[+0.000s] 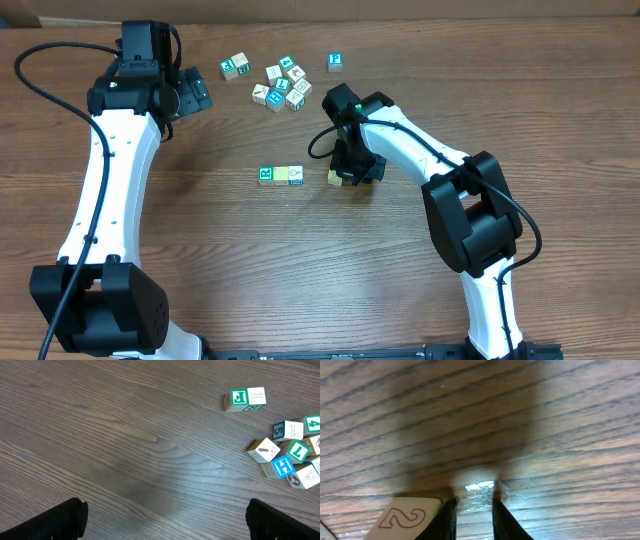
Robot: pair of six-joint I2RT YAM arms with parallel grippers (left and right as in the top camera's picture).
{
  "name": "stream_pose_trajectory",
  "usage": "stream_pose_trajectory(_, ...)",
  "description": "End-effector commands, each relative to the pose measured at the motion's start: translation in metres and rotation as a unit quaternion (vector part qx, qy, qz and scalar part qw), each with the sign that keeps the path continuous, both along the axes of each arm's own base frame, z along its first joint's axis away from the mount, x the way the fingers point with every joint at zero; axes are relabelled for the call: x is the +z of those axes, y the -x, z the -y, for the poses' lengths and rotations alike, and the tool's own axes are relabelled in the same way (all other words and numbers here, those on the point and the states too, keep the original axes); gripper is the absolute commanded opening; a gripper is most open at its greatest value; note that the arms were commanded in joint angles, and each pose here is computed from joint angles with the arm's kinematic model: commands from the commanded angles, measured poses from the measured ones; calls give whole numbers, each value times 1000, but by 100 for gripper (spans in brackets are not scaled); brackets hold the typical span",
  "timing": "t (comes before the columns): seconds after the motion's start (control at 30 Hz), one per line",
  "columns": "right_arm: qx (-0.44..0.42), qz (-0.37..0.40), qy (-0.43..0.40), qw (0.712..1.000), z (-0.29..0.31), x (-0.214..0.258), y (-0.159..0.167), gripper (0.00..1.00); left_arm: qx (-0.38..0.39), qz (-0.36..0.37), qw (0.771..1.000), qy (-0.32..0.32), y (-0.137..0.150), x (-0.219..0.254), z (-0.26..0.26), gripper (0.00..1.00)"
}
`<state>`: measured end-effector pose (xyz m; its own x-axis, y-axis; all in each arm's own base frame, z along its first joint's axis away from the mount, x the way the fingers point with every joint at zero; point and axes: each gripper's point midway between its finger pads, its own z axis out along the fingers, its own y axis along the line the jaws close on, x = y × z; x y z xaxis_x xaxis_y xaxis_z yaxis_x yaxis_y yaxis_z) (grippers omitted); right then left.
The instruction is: Form a horizontal line
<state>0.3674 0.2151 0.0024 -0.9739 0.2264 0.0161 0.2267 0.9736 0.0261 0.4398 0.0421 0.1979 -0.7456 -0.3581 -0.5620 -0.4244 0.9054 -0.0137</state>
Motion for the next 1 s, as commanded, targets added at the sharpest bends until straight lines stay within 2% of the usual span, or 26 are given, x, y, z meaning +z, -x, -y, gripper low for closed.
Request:
stream_pose_trajectory(0.0,18,-10,-37,999,-12,2,5,20,2,0,1000,-8,-1,0,-2,100)
stream_pose_trajectory(0.13,21,-11,-69,997,-24,4,4,20,2,0,1000,-8,-1,0,-2,100)
stream_pose_trajectory(0.7,48,9,-80,996,-32,4,-3,20,2,0,1000,-8,-1,0,-2,99)
stream_pose_trajectory(0.97,79,37,-31,996,-16,2,-13,25,2,0,1000,-8,-1,0,-2,99)
